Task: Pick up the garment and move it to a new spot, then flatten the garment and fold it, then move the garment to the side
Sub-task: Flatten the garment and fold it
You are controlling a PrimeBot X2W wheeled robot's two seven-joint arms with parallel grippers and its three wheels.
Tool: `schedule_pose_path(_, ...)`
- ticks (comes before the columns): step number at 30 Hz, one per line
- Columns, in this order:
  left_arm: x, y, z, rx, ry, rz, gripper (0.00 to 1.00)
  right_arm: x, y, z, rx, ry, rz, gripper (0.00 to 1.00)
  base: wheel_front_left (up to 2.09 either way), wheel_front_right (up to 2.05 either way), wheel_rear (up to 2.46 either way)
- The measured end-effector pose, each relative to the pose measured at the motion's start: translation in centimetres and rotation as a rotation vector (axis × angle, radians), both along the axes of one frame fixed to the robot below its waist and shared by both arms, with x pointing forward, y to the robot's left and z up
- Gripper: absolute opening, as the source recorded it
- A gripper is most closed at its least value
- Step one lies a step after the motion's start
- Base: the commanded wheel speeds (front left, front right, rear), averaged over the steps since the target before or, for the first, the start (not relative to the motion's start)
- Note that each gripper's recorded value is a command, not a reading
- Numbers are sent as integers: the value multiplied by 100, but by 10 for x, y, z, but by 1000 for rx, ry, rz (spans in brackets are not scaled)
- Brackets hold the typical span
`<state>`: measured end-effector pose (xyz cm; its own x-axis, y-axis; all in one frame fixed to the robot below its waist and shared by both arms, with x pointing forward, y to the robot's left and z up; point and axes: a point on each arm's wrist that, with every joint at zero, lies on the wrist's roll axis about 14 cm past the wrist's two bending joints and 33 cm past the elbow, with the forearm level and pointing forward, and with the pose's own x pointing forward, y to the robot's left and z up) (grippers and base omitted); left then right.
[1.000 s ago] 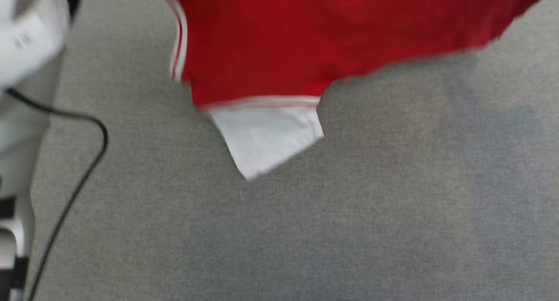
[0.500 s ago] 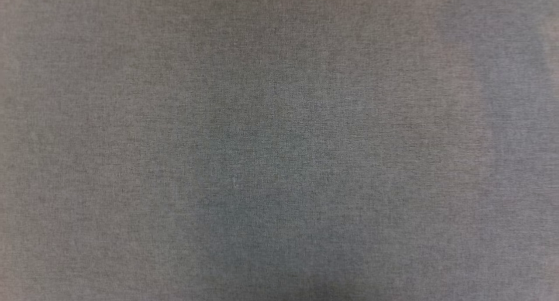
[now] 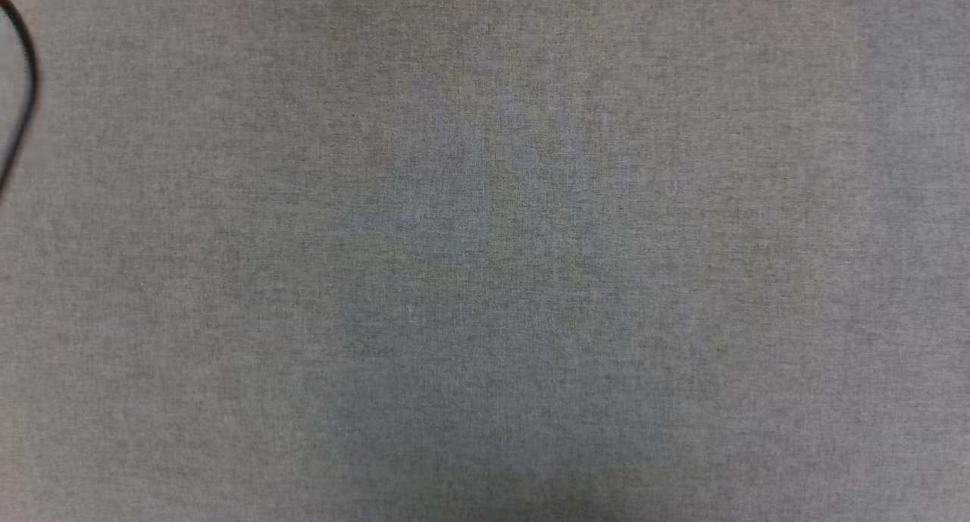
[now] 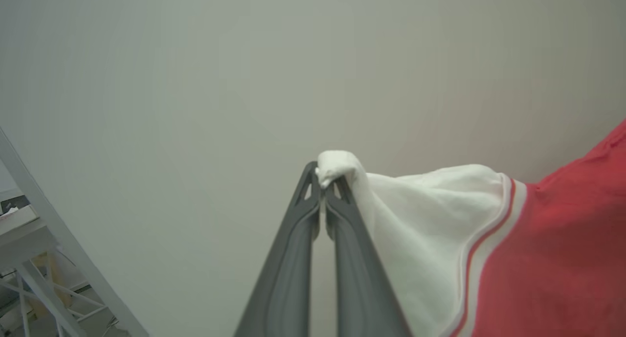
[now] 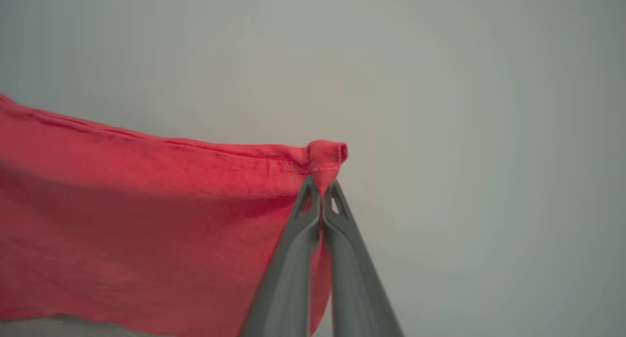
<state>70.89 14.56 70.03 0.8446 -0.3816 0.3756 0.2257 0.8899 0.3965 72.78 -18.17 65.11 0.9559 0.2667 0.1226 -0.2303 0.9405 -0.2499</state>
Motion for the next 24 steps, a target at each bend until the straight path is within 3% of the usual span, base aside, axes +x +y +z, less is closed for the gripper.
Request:
schedule_pose_path(9,-35,12,-98,-1,201,11,0,-45,11,-91,16,186,56,0,0,0,0)
schedule_pose_path(17,-119,15,-175,-70,381,29,0,-124,12,-160,-4,363,98,0,0,0,0)
schedule_pose_path(24,-205,4,-220,-99,520,17,0,-201,13,-194,13,488,138,0,0,0,0)
